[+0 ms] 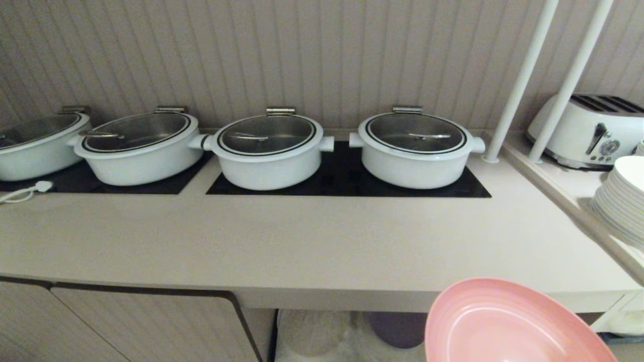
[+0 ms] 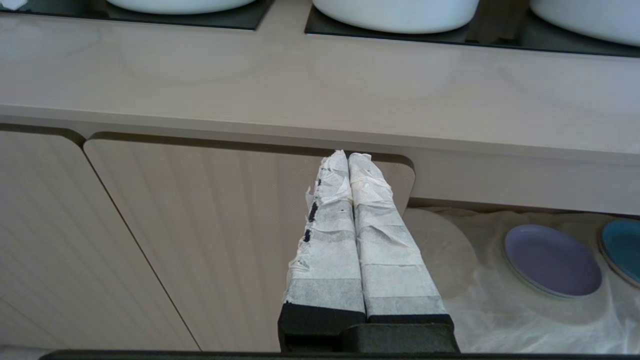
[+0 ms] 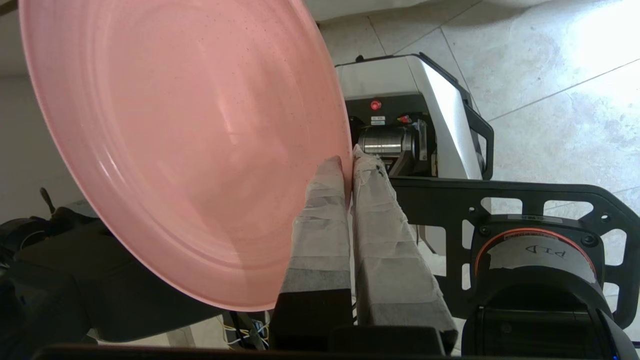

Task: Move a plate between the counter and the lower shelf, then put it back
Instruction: Put the plate in the cupboard

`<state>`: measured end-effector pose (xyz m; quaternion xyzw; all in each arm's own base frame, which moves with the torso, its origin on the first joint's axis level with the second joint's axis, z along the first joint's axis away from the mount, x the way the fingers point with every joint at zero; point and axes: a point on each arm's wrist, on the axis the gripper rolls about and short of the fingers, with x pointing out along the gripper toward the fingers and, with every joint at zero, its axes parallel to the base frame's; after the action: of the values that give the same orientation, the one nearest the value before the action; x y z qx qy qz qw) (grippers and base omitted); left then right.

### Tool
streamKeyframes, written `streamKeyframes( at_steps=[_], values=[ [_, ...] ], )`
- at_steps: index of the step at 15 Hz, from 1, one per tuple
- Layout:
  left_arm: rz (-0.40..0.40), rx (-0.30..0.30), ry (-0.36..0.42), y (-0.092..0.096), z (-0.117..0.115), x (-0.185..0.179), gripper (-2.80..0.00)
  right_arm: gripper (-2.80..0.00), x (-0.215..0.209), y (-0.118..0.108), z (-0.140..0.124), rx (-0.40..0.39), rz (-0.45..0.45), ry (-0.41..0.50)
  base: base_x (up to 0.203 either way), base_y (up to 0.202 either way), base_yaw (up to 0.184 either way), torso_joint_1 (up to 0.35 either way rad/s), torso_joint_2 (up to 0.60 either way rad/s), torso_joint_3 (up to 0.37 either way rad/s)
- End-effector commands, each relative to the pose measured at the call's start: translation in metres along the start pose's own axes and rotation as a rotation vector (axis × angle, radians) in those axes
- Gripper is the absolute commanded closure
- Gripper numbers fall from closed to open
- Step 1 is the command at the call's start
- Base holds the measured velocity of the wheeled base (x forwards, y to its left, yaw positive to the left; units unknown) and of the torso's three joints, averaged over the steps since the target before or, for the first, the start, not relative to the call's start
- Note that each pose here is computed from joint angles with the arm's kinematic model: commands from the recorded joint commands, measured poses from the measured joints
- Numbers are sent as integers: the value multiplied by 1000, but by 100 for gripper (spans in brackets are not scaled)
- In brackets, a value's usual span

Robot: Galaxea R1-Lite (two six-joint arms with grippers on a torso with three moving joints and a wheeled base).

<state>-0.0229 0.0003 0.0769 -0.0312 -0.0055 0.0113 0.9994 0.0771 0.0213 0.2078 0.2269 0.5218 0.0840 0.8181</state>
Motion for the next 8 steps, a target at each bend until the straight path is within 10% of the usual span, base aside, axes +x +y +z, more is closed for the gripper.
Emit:
streamKeyframes(
  at_steps=[1,8],
  values=[
    [1,-1,1,0,0,0,0,0,1,-1,-1,3,-3,15,0,0,0,0,0,0],
    [0,-1,1,0,0,0,0,0,2,-2,-5,-15,-17,49,0,0,0,0,0,0]
  ],
)
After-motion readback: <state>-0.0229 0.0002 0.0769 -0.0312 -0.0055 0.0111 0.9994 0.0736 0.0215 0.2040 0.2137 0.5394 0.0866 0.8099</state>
